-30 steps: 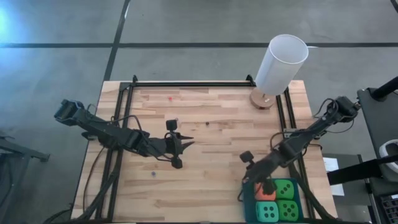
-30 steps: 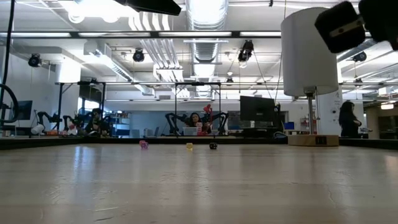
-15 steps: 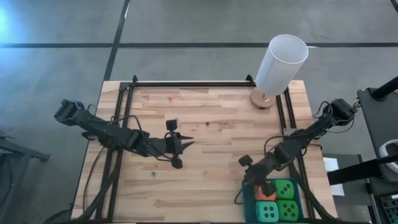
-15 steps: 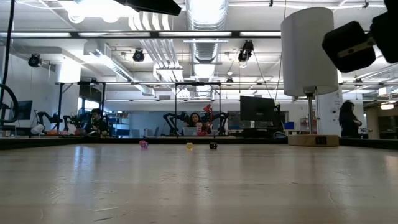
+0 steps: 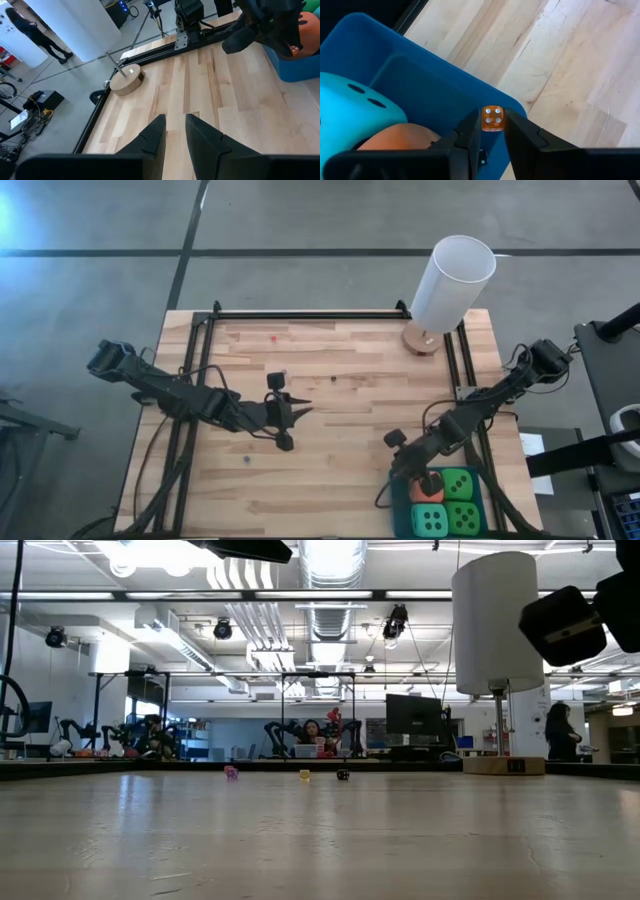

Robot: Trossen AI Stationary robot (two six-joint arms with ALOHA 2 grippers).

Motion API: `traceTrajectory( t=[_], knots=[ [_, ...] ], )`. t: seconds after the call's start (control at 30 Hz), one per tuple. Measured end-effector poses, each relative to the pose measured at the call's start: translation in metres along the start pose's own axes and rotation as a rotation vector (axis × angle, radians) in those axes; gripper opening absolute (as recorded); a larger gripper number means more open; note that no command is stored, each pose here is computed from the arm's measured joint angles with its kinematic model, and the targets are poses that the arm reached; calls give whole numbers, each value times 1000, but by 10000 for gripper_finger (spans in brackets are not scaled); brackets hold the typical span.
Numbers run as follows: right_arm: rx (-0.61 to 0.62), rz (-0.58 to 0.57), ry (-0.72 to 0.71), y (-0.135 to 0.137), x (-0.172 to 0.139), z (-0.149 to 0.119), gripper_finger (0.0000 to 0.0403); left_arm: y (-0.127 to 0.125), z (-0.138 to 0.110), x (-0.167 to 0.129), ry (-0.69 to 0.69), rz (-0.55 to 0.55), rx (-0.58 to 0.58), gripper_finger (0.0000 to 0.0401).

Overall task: Pick & Place Dice
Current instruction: Put the small orange die into the blue bin, then put the small black die into the blue bin

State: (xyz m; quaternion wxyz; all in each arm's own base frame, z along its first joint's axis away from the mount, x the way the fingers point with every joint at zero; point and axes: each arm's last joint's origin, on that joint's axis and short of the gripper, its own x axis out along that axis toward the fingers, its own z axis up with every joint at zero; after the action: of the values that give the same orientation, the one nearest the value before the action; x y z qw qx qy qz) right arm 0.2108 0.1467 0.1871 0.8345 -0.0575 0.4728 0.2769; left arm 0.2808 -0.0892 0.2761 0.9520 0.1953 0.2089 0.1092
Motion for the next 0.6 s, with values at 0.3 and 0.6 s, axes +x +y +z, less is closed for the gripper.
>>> traceTrajectory(
  t=[0.3, 0.6],
  knots=[
    [3, -10, -1, 0, 0, 0, 90, 0, 1, 0, -8, 2, -6, 78],
    [2, -11, -1, 0, 0, 0, 125, 0, 1, 0, -8, 2, -6, 78]
  ],
)
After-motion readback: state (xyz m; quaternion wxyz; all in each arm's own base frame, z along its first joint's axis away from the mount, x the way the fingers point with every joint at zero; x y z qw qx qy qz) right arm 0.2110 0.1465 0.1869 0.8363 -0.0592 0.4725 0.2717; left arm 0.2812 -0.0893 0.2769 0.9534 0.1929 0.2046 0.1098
